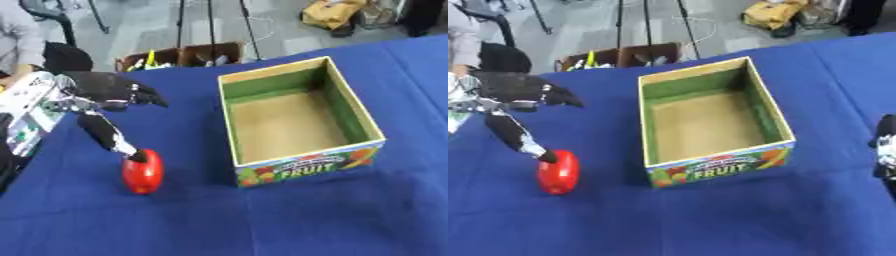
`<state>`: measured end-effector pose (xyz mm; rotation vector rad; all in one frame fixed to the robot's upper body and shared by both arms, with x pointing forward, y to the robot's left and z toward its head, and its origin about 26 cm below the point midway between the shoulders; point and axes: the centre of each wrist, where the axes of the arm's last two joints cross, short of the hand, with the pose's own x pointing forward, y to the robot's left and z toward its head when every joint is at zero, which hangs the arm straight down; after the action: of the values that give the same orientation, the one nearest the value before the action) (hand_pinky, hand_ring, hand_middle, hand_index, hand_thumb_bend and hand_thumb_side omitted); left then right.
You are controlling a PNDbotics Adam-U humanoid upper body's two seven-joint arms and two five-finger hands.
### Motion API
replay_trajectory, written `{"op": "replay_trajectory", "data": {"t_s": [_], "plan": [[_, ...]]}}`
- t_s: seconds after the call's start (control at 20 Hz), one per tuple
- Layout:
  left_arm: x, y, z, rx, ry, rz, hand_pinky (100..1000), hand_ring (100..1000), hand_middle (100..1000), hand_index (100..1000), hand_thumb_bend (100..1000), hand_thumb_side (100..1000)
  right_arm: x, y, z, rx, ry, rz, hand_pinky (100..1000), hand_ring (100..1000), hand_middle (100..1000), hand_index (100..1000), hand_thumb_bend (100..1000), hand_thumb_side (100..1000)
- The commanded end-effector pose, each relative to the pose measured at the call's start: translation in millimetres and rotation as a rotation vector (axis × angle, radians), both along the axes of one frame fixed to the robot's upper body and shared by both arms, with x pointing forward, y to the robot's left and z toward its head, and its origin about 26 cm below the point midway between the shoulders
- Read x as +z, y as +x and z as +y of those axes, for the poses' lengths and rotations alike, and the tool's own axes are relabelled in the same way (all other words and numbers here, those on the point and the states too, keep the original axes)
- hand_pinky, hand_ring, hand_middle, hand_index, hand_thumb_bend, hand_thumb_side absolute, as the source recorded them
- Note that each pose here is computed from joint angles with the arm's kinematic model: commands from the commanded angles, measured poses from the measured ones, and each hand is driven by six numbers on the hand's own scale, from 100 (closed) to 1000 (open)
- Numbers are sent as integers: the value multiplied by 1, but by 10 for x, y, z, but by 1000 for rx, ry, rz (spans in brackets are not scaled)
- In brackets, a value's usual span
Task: Pick up objects on the table and place them in the box.
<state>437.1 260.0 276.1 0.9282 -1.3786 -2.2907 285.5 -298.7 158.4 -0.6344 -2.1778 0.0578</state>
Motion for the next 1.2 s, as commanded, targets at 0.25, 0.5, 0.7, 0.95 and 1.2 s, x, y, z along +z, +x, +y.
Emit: {"op": "replay_trajectory", "data": {"t_s": [0.25,0.5,0.7,0.95,1.2], "plan": [[55,-89,91,-127,473,139,847,876,871,986,809,871,65,-33,-21,-8,-16,-20,221,100,223,436,173,703],[14,-142,158,-99,455,150,846,875,869,988,801,870,60,-35,-23,-11,-13,-18,222,100,223,436,169,702],[-49,-164,197,-87,461,165,846,875,870,988,802,863,64,-32,-18,-9,-10,-23,222,100,224,436,158,705],[-124,-161,238,-75,495,182,850,879,873,988,809,855,68,-31,-21,-12,-4,-28,222,100,224,436,149,704],[-147,-171,269,-66,514,184,850,878,873,986,813,855,66,-31,-20,-13,-1,-26,222,100,224,436,148,704]]}}
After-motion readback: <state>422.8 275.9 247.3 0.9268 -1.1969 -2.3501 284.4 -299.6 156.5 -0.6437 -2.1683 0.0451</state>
